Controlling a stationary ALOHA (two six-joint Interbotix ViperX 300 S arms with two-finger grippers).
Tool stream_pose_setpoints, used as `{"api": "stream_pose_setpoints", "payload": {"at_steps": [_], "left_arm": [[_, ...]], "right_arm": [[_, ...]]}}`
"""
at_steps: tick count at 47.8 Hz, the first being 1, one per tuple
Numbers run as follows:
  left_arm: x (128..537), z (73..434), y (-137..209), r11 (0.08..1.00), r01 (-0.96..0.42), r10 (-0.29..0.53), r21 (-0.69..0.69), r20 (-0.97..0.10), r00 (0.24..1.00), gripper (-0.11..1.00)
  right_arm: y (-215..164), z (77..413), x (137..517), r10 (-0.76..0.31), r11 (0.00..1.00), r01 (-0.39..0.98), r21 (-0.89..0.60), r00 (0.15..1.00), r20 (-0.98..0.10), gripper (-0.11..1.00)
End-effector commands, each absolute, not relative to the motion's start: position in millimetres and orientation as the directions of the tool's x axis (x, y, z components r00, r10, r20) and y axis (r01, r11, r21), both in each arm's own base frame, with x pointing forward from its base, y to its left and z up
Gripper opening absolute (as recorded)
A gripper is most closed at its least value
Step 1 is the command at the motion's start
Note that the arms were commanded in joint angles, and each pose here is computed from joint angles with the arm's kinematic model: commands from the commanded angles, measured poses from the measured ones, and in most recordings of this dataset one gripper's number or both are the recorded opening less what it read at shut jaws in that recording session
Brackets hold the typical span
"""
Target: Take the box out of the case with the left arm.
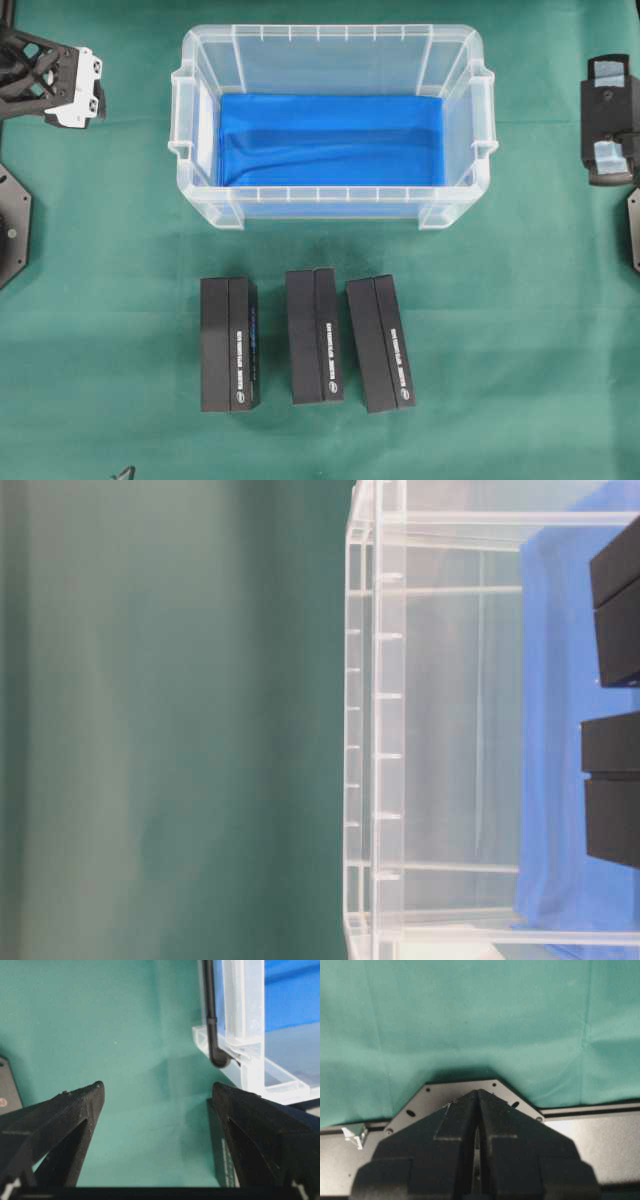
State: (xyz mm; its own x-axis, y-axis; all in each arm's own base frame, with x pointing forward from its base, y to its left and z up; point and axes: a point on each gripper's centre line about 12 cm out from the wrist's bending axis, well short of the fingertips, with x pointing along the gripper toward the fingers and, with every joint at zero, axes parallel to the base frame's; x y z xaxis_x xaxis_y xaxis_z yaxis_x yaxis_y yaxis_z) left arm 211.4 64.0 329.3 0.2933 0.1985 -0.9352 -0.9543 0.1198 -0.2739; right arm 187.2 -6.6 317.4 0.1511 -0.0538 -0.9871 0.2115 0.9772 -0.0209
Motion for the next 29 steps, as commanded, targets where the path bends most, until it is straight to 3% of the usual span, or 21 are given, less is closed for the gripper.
{"api": "stream_pose_setpoints", "payload": {"at_steps": [1, 29], "left_arm": [[212.6, 338.0, 65.7, 0.12, -0.946, 0.209, -0.3, -0.924, 0.32, 0.83], [212.6, 338.0, 65.5, 0.118, -0.946, 0.208, -0.301, -0.924, 0.32, 0.84]], "right_arm": [[-6.8, 321.8, 186.5, -0.055, 0.977, 0.21, -0.019, 0.168, -0.984, 0.01], [-6.8, 322.3, 184.9, -0.055, 0.977, 0.211, -0.018, 0.174, -0.983, 0.01]]}}
